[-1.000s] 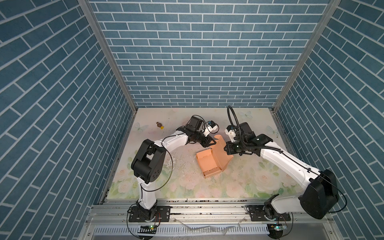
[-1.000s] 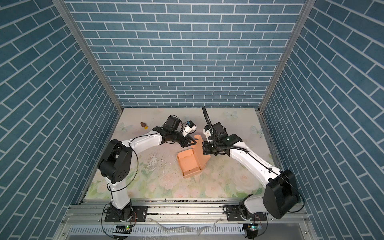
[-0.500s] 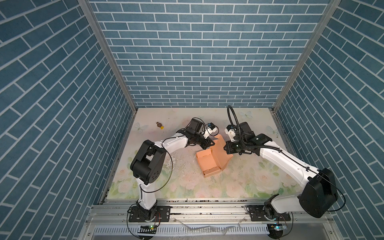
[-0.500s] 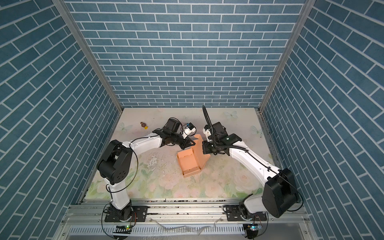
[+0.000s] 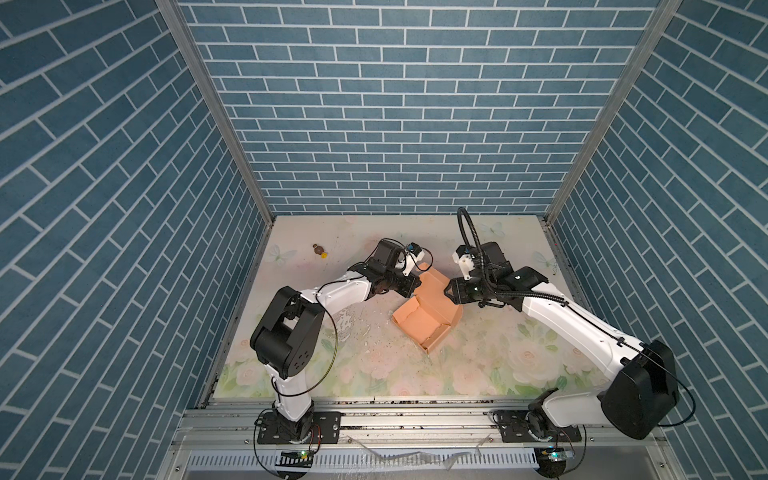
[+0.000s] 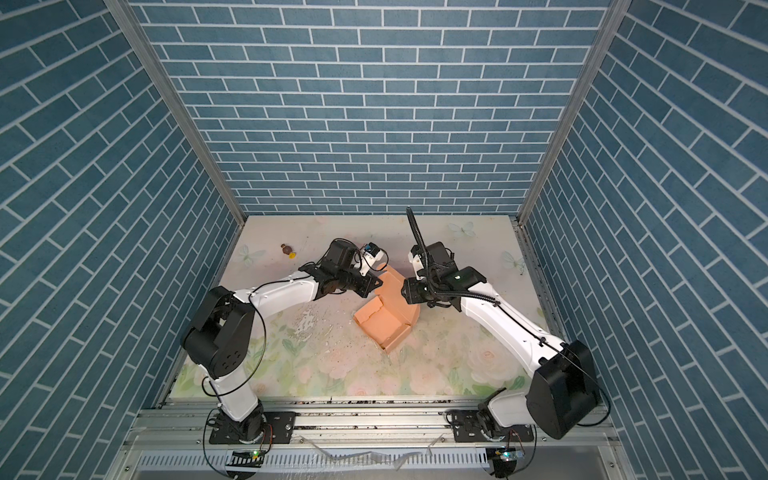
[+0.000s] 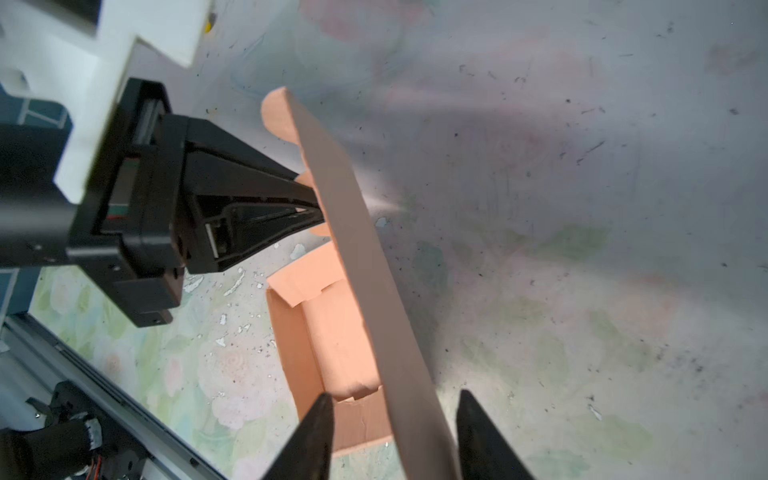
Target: Fold the paper box
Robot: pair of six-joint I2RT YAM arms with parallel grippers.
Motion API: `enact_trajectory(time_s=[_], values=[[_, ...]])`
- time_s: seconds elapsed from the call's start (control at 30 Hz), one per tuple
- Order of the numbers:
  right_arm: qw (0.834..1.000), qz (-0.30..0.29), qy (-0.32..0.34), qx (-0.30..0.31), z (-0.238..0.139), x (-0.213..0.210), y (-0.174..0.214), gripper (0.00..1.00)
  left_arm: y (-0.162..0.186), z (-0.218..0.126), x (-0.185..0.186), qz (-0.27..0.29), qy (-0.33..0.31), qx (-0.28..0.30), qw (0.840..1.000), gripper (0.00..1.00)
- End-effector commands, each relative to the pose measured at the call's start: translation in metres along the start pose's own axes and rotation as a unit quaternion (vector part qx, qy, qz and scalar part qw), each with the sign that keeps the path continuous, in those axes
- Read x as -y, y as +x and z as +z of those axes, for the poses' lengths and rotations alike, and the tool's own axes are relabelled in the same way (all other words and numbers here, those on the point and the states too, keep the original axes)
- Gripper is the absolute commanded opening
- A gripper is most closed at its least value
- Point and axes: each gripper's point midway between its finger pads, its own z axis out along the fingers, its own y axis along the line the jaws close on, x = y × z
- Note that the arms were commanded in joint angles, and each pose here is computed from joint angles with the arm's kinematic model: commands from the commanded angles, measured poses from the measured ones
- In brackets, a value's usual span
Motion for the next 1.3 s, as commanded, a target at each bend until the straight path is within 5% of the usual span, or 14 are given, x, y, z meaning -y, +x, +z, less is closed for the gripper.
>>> enact_trajectory(time_s=[0.0,0.2,0.43,1.27], values=[[0.996,0.016,0.032,0.080,-0.027,0.012,-0.020,0.55,-0.008,-0.013,-0.019,-0.056,-0.072,0.040,0.995,0.00],[0.985,0.043,0.035,0.161,-0.038,0.024,-0.017,0.58,0.003,-0.035,-0.021,-0.075,-0.160,0.068,0.982,0.00],[0.982,0.054,0.021,0.181,-0.024,0.029,-0.003,0.59,0.016,-0.052,-0.022,-0.105,-0.210,0.103,0.967,0.00],[0.983,0.022,-0.011,0.182,0.036,0.026,0.006,0.54,0.028,-0.058,-0.010,-0.113,-0.177,0.106,0.972,0.00]])
